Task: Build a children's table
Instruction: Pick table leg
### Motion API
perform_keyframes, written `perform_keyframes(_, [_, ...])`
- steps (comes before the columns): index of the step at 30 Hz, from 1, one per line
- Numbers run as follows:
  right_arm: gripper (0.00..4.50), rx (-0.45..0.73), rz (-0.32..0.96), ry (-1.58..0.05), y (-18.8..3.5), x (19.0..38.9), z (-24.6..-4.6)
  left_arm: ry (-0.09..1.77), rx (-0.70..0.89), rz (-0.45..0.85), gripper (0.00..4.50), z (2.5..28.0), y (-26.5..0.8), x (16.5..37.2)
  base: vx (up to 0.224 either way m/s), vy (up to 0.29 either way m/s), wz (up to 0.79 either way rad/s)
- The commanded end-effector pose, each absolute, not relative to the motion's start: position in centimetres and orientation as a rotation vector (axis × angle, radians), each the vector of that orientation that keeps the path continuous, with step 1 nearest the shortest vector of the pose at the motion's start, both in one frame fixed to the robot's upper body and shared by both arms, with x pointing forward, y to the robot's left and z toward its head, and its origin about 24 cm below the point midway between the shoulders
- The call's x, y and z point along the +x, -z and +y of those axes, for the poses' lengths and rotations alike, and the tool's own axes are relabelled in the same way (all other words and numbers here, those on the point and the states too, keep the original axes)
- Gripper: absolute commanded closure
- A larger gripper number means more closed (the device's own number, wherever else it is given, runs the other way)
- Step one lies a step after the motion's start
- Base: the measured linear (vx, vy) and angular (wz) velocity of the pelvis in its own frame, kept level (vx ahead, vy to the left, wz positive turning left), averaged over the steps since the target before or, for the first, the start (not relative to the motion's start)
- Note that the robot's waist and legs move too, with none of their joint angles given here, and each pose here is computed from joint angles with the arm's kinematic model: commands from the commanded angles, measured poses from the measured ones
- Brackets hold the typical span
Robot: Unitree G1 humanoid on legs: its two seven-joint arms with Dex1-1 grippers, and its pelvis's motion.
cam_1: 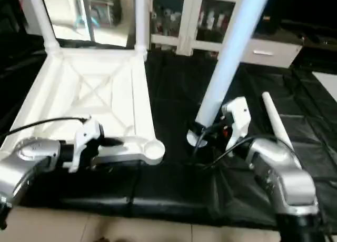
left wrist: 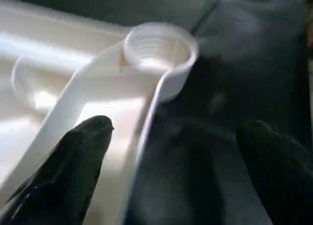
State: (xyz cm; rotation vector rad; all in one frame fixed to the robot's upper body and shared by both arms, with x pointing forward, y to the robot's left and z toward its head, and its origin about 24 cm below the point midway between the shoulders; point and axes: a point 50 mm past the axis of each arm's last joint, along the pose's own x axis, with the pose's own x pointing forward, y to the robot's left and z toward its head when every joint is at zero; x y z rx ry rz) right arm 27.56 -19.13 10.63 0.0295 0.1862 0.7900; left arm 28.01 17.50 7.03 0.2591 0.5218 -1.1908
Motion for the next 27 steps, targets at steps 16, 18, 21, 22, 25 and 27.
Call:
perform_keyframes(16, [2.57, 0.041, 0.202, -0.833, -10.1, 26.1, -18.2, 1.289, 0.361, 0.545, 1.04, 16.6, -6.7, 29.6, 0.0, 0.0, 0.0])
perform_keyframes(18, [2.57, 0.043, 0.204, -0.84, -10.0, 26.0, -17.9, 1.277, 0.401, 0.556, 1.13, 16.7, -6.5, 29.9, 0.0, 0.0, 0.0])
perform_keyframes(21, [2.57, 0.043, 0.204, -0.852, -10.0, 26.0, -17.7, 1.28, 0.417, 0.58, 1.32, 17.1, -6.4, 29.8, 0.0, 0.0, 0.0])
perform_keyframes(22, [2.57, 0.045, 0.2, -0.846, -10.1, 26.2, -17.8, 1.267, 0.413, 0.579, 1.5, 17.3, -6.4, 29.9, 0.0, 0.0, 0.0])
perform_keyframes(25, [2.57, 0.05, 0.196, -0.84, -10.2, 26.3, -17.9, 1.26, 0.408, 0.576, 1.72, 17.6, -6.5, 30.0, 0.0, 0.0, 0.0])
perform_keyframes(27, [2.57, 0.051, 0.196, -0.841, -10.2, 26.3, -17.9, 1.258, 0.407, 0.576, 1.83, 17.6, -6.5, 30.0, 0.0, 0.0, 0.0])
